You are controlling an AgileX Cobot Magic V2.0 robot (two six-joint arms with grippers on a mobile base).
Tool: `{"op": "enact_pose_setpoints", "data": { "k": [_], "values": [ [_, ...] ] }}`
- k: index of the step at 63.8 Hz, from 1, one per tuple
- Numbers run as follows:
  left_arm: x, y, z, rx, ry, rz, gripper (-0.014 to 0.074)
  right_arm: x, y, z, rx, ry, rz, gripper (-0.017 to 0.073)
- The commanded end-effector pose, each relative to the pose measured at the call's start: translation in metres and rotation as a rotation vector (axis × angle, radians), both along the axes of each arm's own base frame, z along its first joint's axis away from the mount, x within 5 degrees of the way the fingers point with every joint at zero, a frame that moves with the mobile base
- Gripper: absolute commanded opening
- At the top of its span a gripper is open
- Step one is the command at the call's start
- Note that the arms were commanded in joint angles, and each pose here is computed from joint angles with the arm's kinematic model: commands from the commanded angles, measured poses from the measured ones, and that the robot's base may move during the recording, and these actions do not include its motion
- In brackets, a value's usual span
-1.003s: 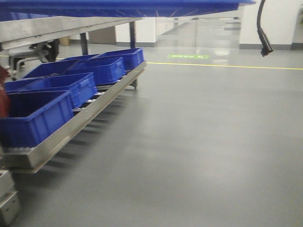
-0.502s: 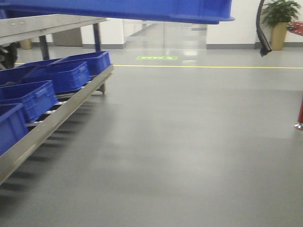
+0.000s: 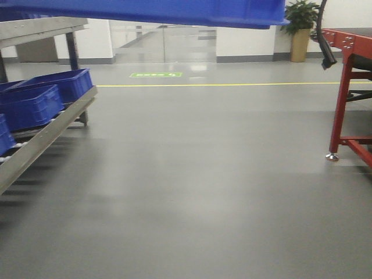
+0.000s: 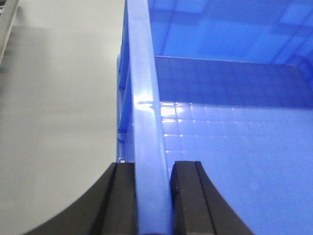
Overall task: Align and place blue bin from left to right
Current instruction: 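Drive across the floor carrying the blue bin in both grippers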
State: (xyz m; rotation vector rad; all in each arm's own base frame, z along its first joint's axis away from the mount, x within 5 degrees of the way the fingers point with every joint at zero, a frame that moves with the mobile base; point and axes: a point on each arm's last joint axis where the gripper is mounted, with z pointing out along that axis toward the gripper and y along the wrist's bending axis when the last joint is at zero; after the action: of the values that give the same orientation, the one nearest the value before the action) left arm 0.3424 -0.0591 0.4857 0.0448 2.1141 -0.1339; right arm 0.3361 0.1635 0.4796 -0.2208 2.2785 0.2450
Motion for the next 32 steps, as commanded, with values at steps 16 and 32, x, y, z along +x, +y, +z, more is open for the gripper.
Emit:
{"op": "enact_pose_setpoints", "data": {
  "k": [16,32],
  "values": [
    [-0.0032,0.0066,0.0224,0.023,-0.168,0.021,-0.0015,-0.0057,-0.0103,0.0179,-0.023,-0.105,-0.004,-0.0078],
    [-0.0032,0.0066,0.0224,0.023,-0.168,0.021,-0.0015,-0.0057,-0.0103,0.0179,-0.023,-0.105,-0.004,-0.0078]
  ]
}}
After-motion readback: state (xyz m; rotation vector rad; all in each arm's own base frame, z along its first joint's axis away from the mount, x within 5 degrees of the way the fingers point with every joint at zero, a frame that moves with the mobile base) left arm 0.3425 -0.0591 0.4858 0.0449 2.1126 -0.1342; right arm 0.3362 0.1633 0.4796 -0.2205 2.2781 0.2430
